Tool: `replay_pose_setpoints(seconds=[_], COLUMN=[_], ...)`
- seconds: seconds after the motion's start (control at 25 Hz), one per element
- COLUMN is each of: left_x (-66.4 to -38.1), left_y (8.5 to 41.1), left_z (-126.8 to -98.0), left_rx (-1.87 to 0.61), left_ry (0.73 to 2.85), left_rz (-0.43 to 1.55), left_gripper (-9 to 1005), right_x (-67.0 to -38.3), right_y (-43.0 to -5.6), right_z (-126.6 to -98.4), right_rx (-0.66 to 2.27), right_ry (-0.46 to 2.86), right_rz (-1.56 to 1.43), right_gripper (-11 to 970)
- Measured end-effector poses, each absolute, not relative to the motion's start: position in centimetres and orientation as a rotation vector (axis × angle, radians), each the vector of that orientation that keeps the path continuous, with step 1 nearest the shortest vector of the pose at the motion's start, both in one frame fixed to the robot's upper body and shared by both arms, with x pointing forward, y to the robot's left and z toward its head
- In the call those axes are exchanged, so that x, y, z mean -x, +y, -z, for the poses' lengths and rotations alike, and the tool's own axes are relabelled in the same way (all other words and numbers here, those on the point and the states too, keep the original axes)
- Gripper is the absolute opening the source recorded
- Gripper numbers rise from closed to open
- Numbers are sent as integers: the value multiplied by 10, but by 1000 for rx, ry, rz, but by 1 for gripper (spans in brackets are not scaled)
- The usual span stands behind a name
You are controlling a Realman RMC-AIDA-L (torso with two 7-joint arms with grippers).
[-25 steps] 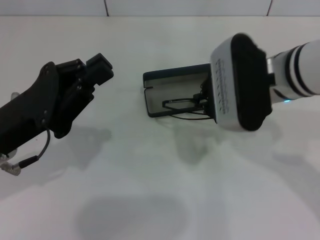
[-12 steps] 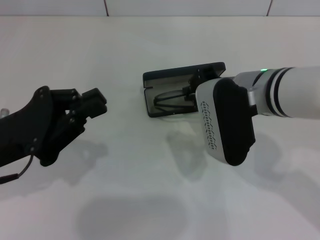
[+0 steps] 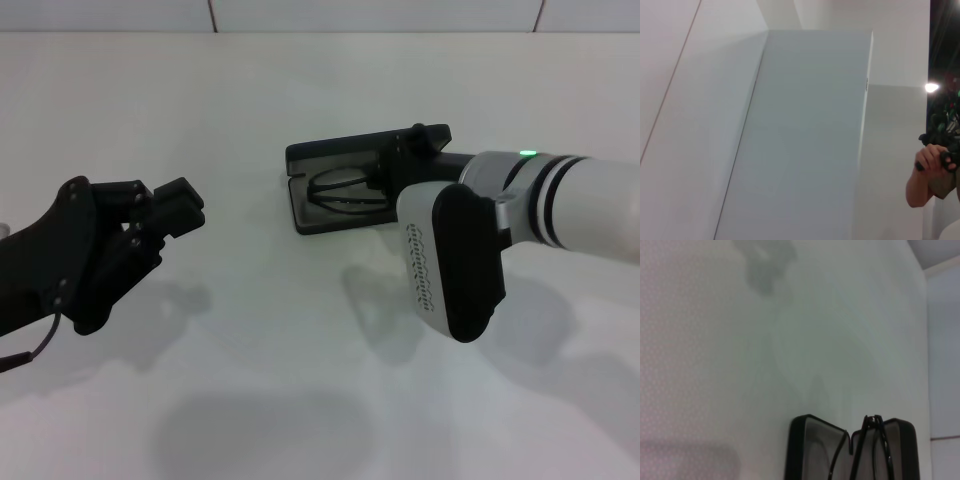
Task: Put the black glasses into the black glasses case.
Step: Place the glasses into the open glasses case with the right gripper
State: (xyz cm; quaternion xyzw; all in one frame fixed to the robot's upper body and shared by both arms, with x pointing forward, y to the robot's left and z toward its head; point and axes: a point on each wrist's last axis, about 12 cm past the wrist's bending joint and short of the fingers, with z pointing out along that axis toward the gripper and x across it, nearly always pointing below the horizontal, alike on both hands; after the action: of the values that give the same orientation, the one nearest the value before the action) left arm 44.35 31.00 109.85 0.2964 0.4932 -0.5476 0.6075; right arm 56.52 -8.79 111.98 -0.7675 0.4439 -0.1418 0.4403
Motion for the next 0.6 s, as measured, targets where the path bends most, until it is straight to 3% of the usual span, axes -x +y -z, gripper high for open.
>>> replay_pose_setpoints(seconds=[0.6], left_x=[-444], left_y=[307], left_z=[-1098], left_rx=[-679], left_ry=[1132], left_rz=[1259], left_gripper=[81], right_x=[-572], right_y=[-100], right_z=[-1100], right_rx=[1906], right_ry=[1084], right_rz=[418], right_gripper=[110])
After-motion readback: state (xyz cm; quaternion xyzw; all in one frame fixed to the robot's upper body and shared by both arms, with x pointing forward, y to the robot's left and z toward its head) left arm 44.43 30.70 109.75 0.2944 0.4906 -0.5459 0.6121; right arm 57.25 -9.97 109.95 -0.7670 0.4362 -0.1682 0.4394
